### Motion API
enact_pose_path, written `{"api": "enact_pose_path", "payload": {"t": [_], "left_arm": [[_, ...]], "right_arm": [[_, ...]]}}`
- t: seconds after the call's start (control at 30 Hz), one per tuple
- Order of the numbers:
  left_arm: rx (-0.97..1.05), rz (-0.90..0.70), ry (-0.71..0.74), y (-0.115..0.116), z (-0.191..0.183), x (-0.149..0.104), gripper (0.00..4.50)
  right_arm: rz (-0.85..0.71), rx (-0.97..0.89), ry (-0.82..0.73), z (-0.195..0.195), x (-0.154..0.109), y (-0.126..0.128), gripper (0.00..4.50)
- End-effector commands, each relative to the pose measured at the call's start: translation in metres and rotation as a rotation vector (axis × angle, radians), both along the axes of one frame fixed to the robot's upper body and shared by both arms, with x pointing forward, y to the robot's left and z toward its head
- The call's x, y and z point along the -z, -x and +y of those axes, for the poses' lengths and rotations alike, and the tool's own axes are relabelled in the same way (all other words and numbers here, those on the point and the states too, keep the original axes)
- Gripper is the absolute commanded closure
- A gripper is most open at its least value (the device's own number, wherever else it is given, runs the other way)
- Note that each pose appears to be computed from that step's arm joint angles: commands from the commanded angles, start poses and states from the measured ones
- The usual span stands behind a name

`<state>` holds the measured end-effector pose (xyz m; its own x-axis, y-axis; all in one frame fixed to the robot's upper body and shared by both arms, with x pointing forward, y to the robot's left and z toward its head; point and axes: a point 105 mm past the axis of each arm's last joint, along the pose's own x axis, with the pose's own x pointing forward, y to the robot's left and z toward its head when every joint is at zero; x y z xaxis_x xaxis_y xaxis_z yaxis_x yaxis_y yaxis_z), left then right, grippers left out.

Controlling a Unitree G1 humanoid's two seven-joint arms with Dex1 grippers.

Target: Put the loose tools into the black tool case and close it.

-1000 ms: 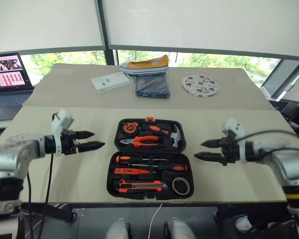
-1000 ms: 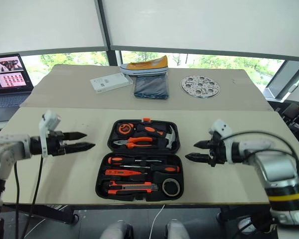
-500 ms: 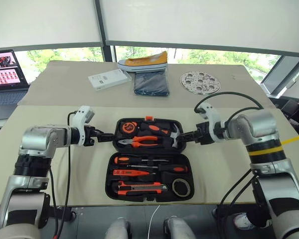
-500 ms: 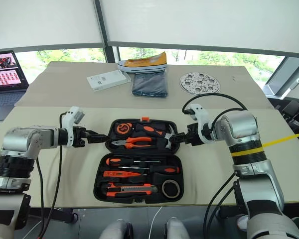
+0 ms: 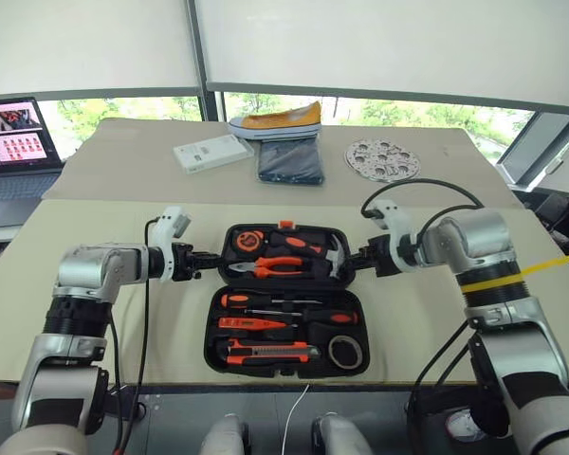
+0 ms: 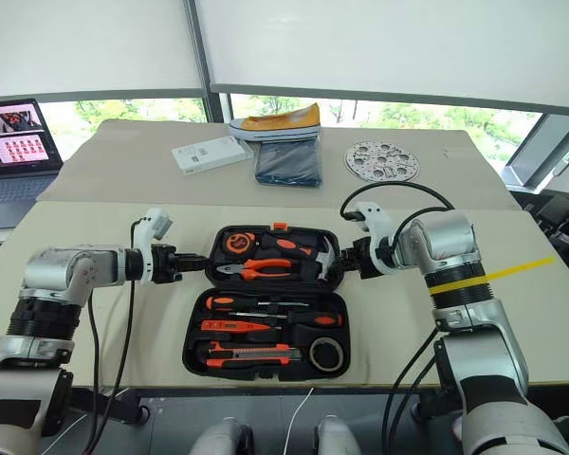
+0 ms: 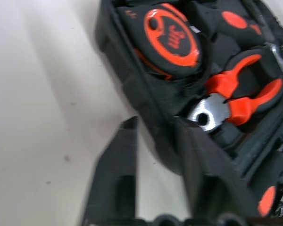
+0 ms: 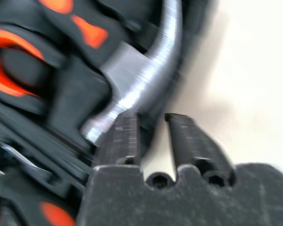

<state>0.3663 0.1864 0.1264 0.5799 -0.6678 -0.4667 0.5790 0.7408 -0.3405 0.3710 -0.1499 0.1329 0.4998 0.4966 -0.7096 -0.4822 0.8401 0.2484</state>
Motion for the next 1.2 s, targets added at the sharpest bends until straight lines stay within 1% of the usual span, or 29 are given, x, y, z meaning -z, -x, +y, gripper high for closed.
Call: {"api": "enact_pose_path", "payload": {"t": [0.03,0.2,0.27,0.3,0.33,0.37,0.4,0.43,0.5,0.53,0.57,0.6,0.63,0.67,0.7,0.73,0.77,0.87,0.9,0.97,1.0,1.03,1.07,1.1,1.13,1.2], "left_arm": [[-0.040,-0.027,-0.021,-0.005,0.007,-0.003,4.50],[-0.055,-0.024,-0.014,-0.004,0.011,0.000,4.50],[-0.074,-0.049,-0.003,-0.006,0.014,-0.002,4.50],[-0.084,-0.066,0.002,-0.007,0.015,-0.004,4.50],[-0.076,-0.124,0.007,-0.008,0.016,-0.009,4.50],[-0.071,-0.203,-0.010,-0.010,0.018,-0.015,4.50],[-0.066,-0.257,-0.023,-0.011,0.019,-0.018,4.50],[-0.073,-0.321,-0.007,-0.013,0.020,-0.025,4.50],[-0.094,-0.418,0.028,-0.014,0.020,-0.035,4.50],[-0.096,-0.550,0.032,-0.015,0.020,-0.048,4.50],[-0.098,-0.680,-0.003,-0.014,0.021,-0.058,4.50],[-0.084,-0.838,-0.032,-0.011,0.020,-0.070,4.50],[-0.070,-0.938,-0.055,-0.008,0.018,-0.076,4.50],[-0.053,-0.995,-0.062,-0.004,0.016,-0.077,4.50],[-0.042,-1.029,-0.063,-0.002,0.015,-0.077,4.50],[-0.010,-1.052,-0.089,0.002,0.013,-0.070,4.50],[0.074,-1.076,-0.131,0.011,0.009,-0.059,4.50],[0.206,-1.099,-0.207,0.025,0.005,-0.038,4.50],[0.202,-1.098,-0.220,0.028,0.008,-0.032,4.50],[0.259,-1.090,-0.276,0.041,0.011,-0.013,4.50],[0.274,-1.072,-0.290,0.048,0.016,-0.002,4.15],[0.277,-1.107,-0.349,0.053,0.022,0.002,3.79],[0.264,-1.098,-0.365,0.055,0.028,0.007,3.52],[0.255,-1.091,-0.379,0.057,0.033,0.010,3.18],[0.265,-1.085,-0.395,0.060,0.037,0.014,2.72],[0.262,-1.066,-0.419,0.064,0.045,0.019,2.03]], "right_arm": [[0.013,0.046,0.005,-0.016,-0.001,0.005,4.43],[0.032,0.061,0.000,-0.019,0.008,0.008,4.43],[0.006,0.059,0.010,-0.019,0.010,0.006,4.43],[-0.035,0.046,0.002,-0.016,0.008,0.003,4.43],[-0.164,0.029,-0.006,-0.013,-0.003,-0.007,4.43],[-0.331,0.002,0.024,-0.015,-0.016,-0.016,4.43],[-0.447,-0.020,0.049,-0.015,-0.026,-0.021,4.43],[-0.549,-0.041,0.051,-0.016,-0.035,-0.022,4.43],[-0.636,-0.047,0.037,-0.019,-0.042,-0.020,4.43],[-0.722,-0.043,0.019,-0.022,-0.050,-0.018,4.43],[-0.780,-0.045,0.029,-0.027,-0.054,-0.015,4.43],[-0.916,-0.089,0.068,-0.031,-0.061,-0.009,4.43],[-1.007,-0.131,0.101,-0.031,-0.065,-0.003,4.43],[-1.094,-0.231,0.175,-0.028,-0.060,0.006,4.43],[-1.150,-0.309,0.220,-0.025,-0.055,0.013,4.43],[-1.163,-0.329,0.254,-0.026,-0.045,0.016,4.43],[-1.179,-0.361,0.294,-0.026,-0.034,0.020,4.43],[-1.215,-0.407,0.354,-0.028,-0.020,0.024,4.43],[-1.239,-0.439,0.410,-0.030,-0.014,0.026,4.43],[-1.301,-0.565,0.547,-0.031,0.000,0.036,4.43],[-1.325,-0.648,0.613,-0.031,0.008,0.043,4.48],[-1.324,-0.668,0.613,-0.033,0.014,0.047,4.12],[-1.318,-0.681,0.616,-0.034,0.020,0.051,3.74],[-1.309,-0.685,0.607,-0.036,0.024,0.053,3.52],[-1.299,-0.681,0.607,-0.039,0.027,0.054,3.16],[-1.302,-0.664,0.618,-0.046,0.026,0.057,2.51]]}}
